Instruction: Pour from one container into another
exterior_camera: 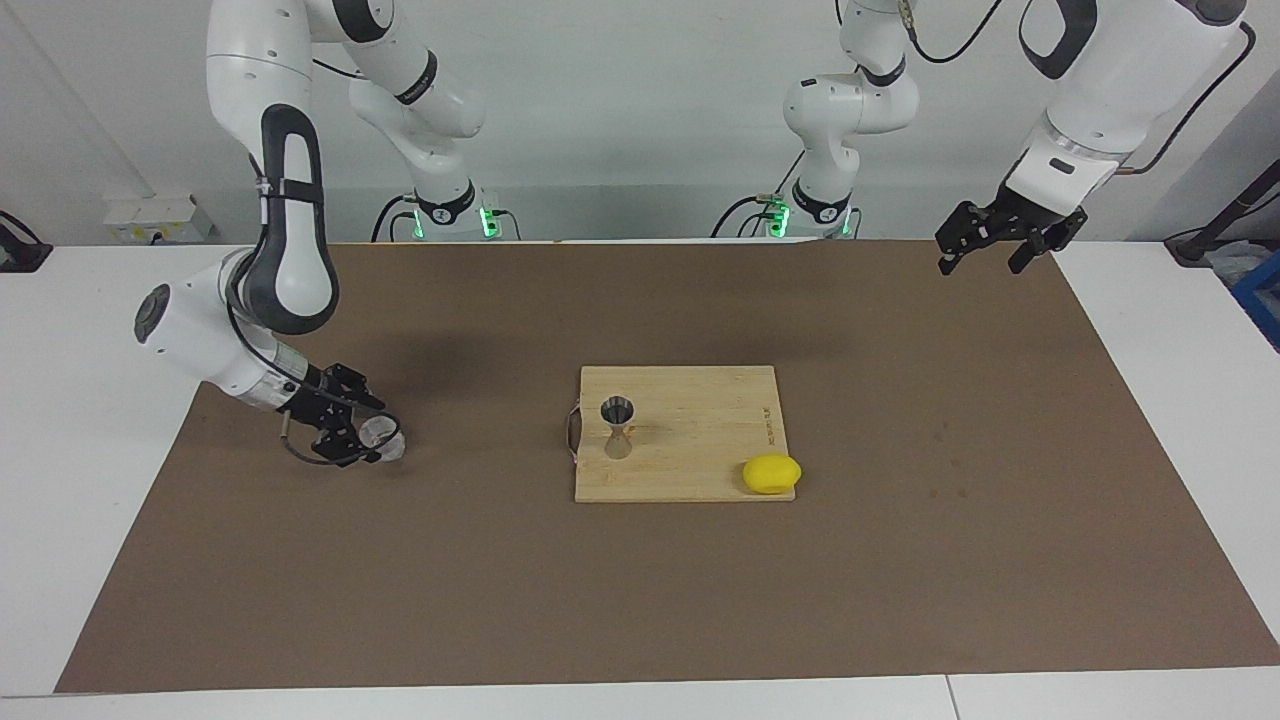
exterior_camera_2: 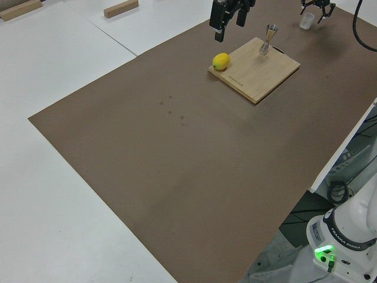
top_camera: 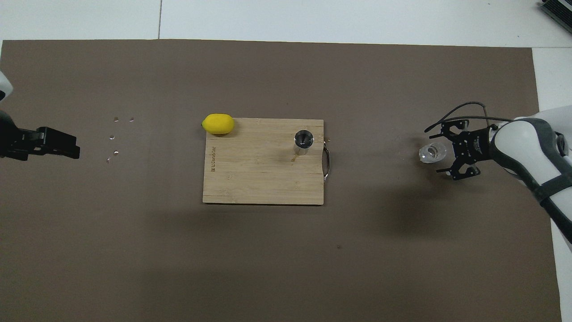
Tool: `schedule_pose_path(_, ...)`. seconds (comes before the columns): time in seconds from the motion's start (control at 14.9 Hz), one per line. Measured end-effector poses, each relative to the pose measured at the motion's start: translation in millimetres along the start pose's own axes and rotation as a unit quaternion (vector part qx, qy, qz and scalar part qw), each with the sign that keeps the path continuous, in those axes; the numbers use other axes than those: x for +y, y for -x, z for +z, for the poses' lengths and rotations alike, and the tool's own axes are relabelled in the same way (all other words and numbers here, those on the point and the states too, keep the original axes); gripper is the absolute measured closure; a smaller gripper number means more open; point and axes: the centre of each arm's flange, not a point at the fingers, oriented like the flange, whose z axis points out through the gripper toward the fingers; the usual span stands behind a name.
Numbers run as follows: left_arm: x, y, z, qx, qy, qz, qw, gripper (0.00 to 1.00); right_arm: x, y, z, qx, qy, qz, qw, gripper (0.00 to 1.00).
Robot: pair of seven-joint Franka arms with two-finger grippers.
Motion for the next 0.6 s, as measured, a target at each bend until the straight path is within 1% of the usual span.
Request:
schedule_pose_path(0.13, 0.0, 0.0, 0.0, 0.0, 0.0, 0.0, 1.0, 0.0, -10.7, 33.1, 2.0, 0.025, 0.02, -0.064, 0.997, 0.0)
schedule_pose_path(0.2, 0.0, 0.0, 0.0, 0.0, 0.0, 0.0, 1.0, 0.0, -15.2, 48.9, 4.9, 0.039, 0.033, -0.108, 0.993, 0.0)
schedule_pose_path(0.27, 0.0, 0.0, 0.0, 0.0, 0.0, 0.0, 1.0, 0.0, -18.2, 61.1, 7.9, 0.054, 0.047, -0.154, 0.985, 0.0)
schedule_pose_path(0.34, 0.0, 0.0, 0.0, 0.0, 0.0, 0.0, 1.0, 0.0, -20.7, 70.9, 10.0, 0.068, 0.062, -0.203, 0.975, 0.0)
schedule_pose_path(0.47, 0.0, 0.0, 0.0, 0.0, 0.0, 0.0, 1.0, 0.0, -24.2, 86.4, 9.2, 0.085, 0.081, -0.285, 0.951, 0.0)
schedule_pose_path(0.54, 0.0, 0.0, 0.0, 0.0, 0.0, 0.0, 1.0, 0.0, -25.5, 92.8, 6.2, 0.091, 0.086, -0.322, 0.938, 0.0)
schedule_pose_path(0.6, 0.0, 0.0, 0.0, 0.0, 0.0, 0.0, 1.0, 0.0, -26.5, 98.4, 0.8, 0.101, 0.094, -0.36, 0.923, 0.0)
